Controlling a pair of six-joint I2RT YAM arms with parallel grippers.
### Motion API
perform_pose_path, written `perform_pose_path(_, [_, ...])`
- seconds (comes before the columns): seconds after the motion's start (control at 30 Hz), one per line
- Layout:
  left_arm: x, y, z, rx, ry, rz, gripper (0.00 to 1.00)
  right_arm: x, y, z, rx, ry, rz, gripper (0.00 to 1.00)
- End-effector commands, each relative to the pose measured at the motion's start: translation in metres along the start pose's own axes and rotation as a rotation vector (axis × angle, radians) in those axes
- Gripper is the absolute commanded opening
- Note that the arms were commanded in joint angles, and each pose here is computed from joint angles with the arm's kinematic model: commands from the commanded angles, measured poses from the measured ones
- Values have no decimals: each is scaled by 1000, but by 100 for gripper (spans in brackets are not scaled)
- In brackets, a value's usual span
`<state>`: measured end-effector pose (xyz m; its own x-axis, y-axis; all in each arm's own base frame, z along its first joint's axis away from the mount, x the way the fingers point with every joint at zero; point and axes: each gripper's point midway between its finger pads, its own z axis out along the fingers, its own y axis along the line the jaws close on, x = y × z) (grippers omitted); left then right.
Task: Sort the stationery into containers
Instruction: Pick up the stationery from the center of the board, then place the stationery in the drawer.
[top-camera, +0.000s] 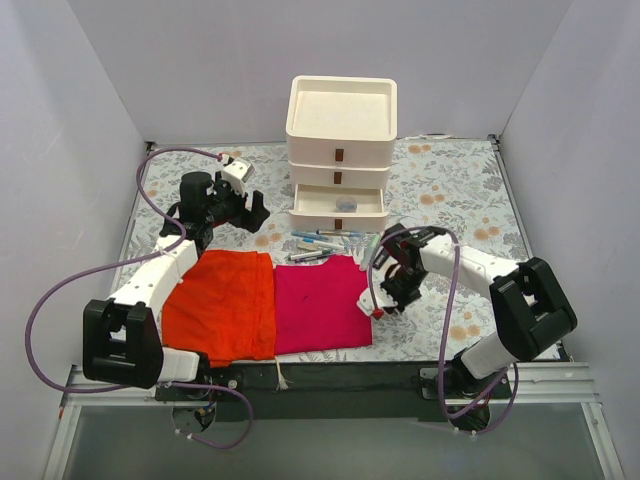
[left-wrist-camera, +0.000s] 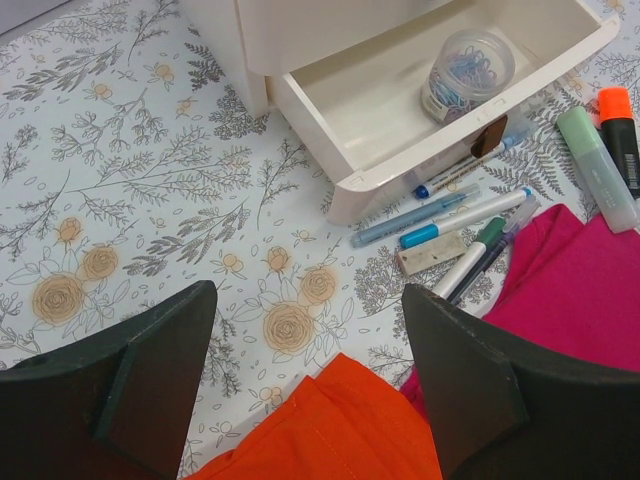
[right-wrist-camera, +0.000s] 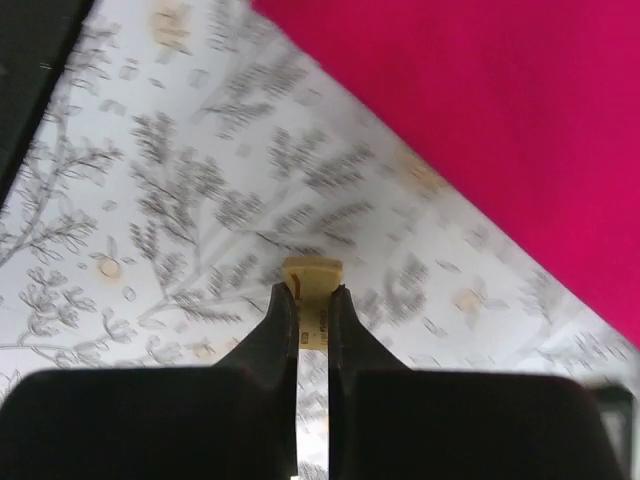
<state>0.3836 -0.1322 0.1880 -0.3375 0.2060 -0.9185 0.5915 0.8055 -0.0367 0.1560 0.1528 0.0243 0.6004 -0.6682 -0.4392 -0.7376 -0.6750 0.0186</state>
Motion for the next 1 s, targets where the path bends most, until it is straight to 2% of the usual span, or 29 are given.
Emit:
perform_pose_path(0.0, [-12,4,2,-12,-33,20,75,2,-68,-50,191,50,90,1])
perform_pose_path(0.03, [-13,5,3,-13,-36,21,75,0,-100,-80,289,48,94,1])
perform_pose_path(0.13, [-20,9,8,-19,-46,25,75,6,-151,-109,392,-20,252,1])
perform_pose_path(0.17, [-21,10,9,-18,-47,24,75,9,-185,-127,446,-39,276,1])
perform_pose_path(0.3, [-26,11,11,-15,-52,15,75,33,-245,-152,551,-67,437,1])
perform_pose_path(0.37, [-27,10,11,-12,-48,12,75,53,-263,-147,560,-48,480,1])
perform_pose_path(0.4, [-28,11,11,-13,-48,11,76,53,-277,-159,602,-44,466,1])
perform_pose_path(0.57, [-24,13,10,-28,-35,18,76,69,-291,-149,612,-20,480,1])
perform_pose_path(0.73, [-23,18,9,-46,-35,11,76,87,-288,-148,625,-18,557,1])
perform_pose_path(0.97, [-21,18,10,-49,-33,4,76,102,-277,-149,622,10,587,1])
